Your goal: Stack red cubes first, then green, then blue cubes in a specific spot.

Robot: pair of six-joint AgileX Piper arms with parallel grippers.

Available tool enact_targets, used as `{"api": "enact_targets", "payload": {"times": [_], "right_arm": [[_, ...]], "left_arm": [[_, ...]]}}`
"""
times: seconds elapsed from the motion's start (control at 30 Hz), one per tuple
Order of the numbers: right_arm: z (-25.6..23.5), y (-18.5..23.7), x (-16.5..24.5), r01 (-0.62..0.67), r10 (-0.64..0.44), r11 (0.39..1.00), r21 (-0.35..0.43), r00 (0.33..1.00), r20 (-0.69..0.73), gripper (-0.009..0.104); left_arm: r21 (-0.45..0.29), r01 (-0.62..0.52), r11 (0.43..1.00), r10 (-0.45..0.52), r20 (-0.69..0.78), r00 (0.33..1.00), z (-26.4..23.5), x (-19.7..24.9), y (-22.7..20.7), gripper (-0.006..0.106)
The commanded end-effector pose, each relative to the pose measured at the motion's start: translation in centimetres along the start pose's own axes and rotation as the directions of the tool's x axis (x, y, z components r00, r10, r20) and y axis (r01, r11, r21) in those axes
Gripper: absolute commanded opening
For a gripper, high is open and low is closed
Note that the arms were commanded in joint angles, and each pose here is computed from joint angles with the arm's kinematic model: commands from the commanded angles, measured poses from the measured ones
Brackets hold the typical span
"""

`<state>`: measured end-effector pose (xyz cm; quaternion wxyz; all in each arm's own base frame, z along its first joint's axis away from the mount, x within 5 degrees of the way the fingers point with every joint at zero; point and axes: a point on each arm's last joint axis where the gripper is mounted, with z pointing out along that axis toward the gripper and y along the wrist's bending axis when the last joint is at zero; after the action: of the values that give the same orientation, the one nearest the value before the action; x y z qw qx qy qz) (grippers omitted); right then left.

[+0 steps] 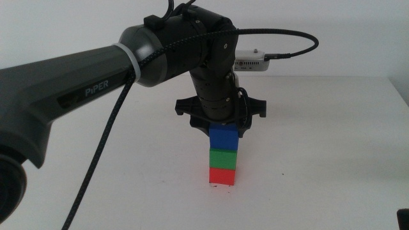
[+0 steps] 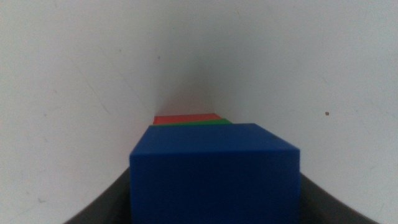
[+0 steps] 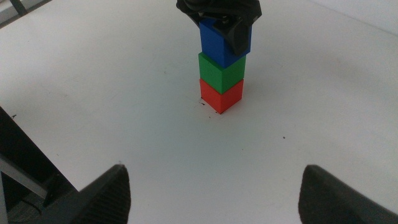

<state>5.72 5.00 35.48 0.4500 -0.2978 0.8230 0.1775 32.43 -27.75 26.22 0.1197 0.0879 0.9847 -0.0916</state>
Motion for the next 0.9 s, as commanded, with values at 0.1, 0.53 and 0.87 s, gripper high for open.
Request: {"api": "enact_targets", "payload": {"times": [0.1, 0.53, 0.87], "right_arm": [[0.1, -0.1, 0.1, 0.019, -0.019, 1.000, 0.005, 1.000, 0.009, 0.093], [0.1, -0.1, 0.1, 0.019, -0.019, 1.000, 0.005, 1.000, 0.009, 0.093], [0.1, -0.1, 0.1, 0.019, -0.019, 1.000, 0.005, 1.000, 0.009, 0.093]], "left_arm": [[-0.007, -0.009, 1.000, 0.009, 0.008, 1.000, 0.0, -0.1, 0.0, 0.047], [-0.014, -0.074, 0.997, 0.075, 0.109, 0.991, -6.8, -0.5, 0.2, 0.094], [0.024, -0.217, 0.976, 0.178, 0.491, 0.853, -24.1, 4.9, 4.0, 0.094]]}}
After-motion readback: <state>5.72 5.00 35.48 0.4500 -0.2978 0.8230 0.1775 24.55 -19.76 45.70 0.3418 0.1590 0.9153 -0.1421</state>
